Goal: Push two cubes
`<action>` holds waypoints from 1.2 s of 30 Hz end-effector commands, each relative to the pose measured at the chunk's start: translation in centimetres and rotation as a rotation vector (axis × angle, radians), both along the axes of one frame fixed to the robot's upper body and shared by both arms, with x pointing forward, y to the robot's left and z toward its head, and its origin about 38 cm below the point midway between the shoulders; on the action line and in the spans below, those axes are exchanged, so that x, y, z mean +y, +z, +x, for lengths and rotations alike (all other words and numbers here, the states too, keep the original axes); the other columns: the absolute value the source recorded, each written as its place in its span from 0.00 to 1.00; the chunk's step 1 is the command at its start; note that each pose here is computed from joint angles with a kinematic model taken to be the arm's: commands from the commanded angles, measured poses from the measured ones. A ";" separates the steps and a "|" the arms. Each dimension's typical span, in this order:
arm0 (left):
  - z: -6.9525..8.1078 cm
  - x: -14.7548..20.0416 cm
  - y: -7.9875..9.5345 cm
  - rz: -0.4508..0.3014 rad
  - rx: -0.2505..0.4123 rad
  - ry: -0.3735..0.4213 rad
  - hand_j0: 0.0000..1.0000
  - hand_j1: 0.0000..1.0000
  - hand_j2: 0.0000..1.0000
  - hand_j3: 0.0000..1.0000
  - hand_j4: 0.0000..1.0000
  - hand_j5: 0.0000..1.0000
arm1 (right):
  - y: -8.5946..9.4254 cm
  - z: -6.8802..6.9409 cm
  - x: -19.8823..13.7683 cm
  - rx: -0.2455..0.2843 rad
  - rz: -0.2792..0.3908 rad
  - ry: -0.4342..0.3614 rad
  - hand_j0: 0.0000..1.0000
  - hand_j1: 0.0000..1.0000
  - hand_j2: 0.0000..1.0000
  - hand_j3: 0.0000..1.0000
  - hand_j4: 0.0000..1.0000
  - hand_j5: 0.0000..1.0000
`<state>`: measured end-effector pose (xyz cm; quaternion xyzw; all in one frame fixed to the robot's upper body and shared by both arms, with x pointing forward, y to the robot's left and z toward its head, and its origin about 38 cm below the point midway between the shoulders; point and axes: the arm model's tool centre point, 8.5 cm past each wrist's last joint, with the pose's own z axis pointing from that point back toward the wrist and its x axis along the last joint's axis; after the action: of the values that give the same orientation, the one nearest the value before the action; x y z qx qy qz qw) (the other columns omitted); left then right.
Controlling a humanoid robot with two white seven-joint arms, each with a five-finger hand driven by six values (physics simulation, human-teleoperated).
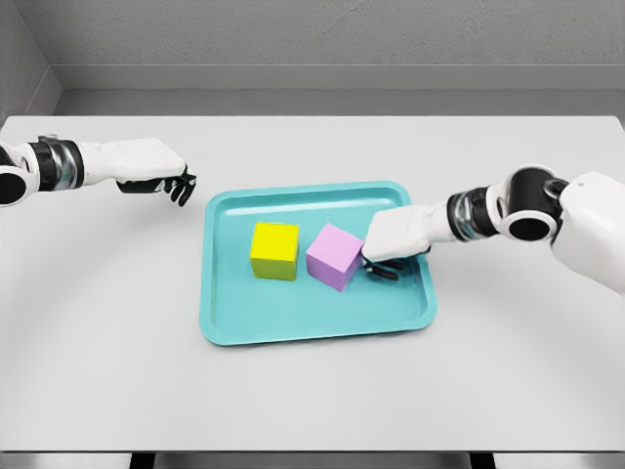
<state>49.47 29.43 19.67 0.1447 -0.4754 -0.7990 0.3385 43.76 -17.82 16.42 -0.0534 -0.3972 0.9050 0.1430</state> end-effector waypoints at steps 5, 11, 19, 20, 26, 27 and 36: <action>0.0 0.0 0.0 -0.005 0.001 0.002 0.26 0.26 0.26 0.26 0.26 0.26 | 0.1 0.1 1.5 0.000 0.019 0.018 0.09 0.09 0.09 0.09 0.09 0.09; 0.0 -0.1 0.0 -0.006 0.001 0.001 0.26 0.26 0.26 0.26 0.26 0.26 | 0.4 0.8 1.7 -0.015 0.015 0.010 0.09 0.09 0.09 0.09 0.09 0.09; 0.0 -0.1 0.0 -0.005 0.001 -0.001 0.26 0.26 0.26 0.26 0.26 0.26 | 0.9 1.0 2.6 -0.024 0.028 0.021 0.09 0.09 0.09 0.09 0.09 0.09; 0.0 -0.1 0.0 -0.005 0.001 -0.001 0.26 0.26 0.26 0.26 0.26 0.26 | 0.9 1.0 2.7 -0.024 0.029 0.023 0.09 0.09 0.09 0.09 0.09 0.09; 0.0 -0.2 0.0 -0.005 0.002 -0.003 0.26 0.26 0.26 0.26 0.26 0.26 | 1.9 1.5 2.5 -0.045 0.041 0.013 0.09 0.09 0.09 0.09 0.09 0.09; 0.0 -0.1 0.0 -0.004 0.002 -0.002 0.26 0.26 0.26 0.26 0.26 0.26 | 2.1 1.6 2.3 -0.050 0.041 0.008 0.15 0.15 0.15 0.15 0.15 0.15; 0.4 1.5 0.3 -0.027 0.003 0.052 0.44 0.44 0.44 0.44 0.44 0.44 | 11.3 4.5 -18.4 -0.116 0.336 -0.529 1.00 1.00 1.00 1.00 1.00 1.00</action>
<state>49.69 30.31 19.71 0.1480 -0.4776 -0.7914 0.3516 47.98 -32.84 24.98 -0.1620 -0.4900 0.7928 0.3243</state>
